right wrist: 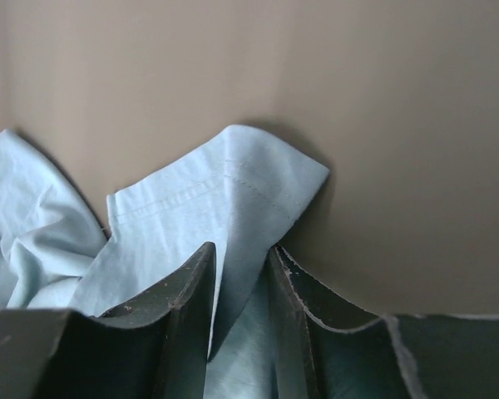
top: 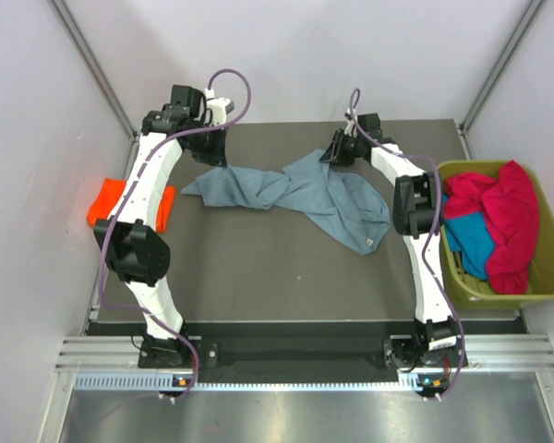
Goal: Fold and stack the t-shirts
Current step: Flatten the tshirt out
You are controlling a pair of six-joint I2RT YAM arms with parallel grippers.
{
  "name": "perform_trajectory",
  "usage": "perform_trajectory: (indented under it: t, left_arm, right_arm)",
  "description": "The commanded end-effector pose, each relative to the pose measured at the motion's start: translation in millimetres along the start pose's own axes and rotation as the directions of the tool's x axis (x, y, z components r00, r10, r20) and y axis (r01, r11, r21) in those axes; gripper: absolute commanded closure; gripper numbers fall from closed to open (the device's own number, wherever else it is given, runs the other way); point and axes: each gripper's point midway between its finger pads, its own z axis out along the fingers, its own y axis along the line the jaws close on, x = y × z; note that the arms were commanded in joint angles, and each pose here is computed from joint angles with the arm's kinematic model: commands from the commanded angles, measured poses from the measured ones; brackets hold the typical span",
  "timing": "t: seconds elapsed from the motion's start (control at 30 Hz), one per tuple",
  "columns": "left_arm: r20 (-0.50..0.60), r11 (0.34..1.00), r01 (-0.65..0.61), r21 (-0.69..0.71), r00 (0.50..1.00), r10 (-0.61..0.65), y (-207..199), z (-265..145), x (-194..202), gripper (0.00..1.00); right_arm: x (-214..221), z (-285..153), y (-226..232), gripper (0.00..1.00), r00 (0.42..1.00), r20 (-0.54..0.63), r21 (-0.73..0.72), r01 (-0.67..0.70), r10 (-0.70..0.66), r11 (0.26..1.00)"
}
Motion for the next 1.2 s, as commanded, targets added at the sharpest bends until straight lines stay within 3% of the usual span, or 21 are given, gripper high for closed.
perform_trajectory:
  t: [0.0, 0.47, 0.6, 0.73, 0.83, 1.03, 1.17]
  left_arm:
    - [0.053, 1.000, -0.016, 0.004, 0.998, 0.015, -5, -8, -15, 1.00]
    - [0.046, 1.000, -0.029, -0.011, 0.999, 0.030, -8, -12, -10, 1.00]
    - [0.050, 0.999, -0.037, -0.011, 0.998, 0.037, -9, -10, -13, 1.00]
    - [0.048, 0.999, -0.047, -0.004, 0.998, 0.048, -14, -6, -15, 1.00]
    - [0.044, 0.999, -0.051, 0.002, 0.998, 0.051, -16, -2, -16, 1.00]
    - [0.058, 0.998, -0.059, 0.005, 0.997, 0.059, -17, -2, -21, 1.00]
    - [0.125, 0.993, -0.095, -0.067, 0.987, 0.103, -6, -12, -48, 1.00]
  right_arm:
    - [-16, 0, 15, 0.69, 0.998, 0.047, -0.021, 0.038, -0.037, 0.999]
    - [-60, -3, -3, 0.67, 0.980, 0.174, 0.047, 0.093, -0.100, 0.995]
    - [-62, -3, -3, 0.73, 0.978, 0.183, 0.043, 0.090, -0.097, 0.995]
    - [-66, -3, 2, 0.95, 0.976, 0.194, 0.029, 0.099, -0.102, 0.995]
    - [-69, -6, 4, 1.00, 0.974, 0.201, 0.029, 0.100, -0.103, 0.995]
    - [-96, -30, 16, 1.00, 0.952, 0.258, 0.046, 0.160, -0.166, 0.986]
    - [-150, -78, 54, 1.00, 0.866, 0.376, 0.070, 0.328, -0.330, 0.942]
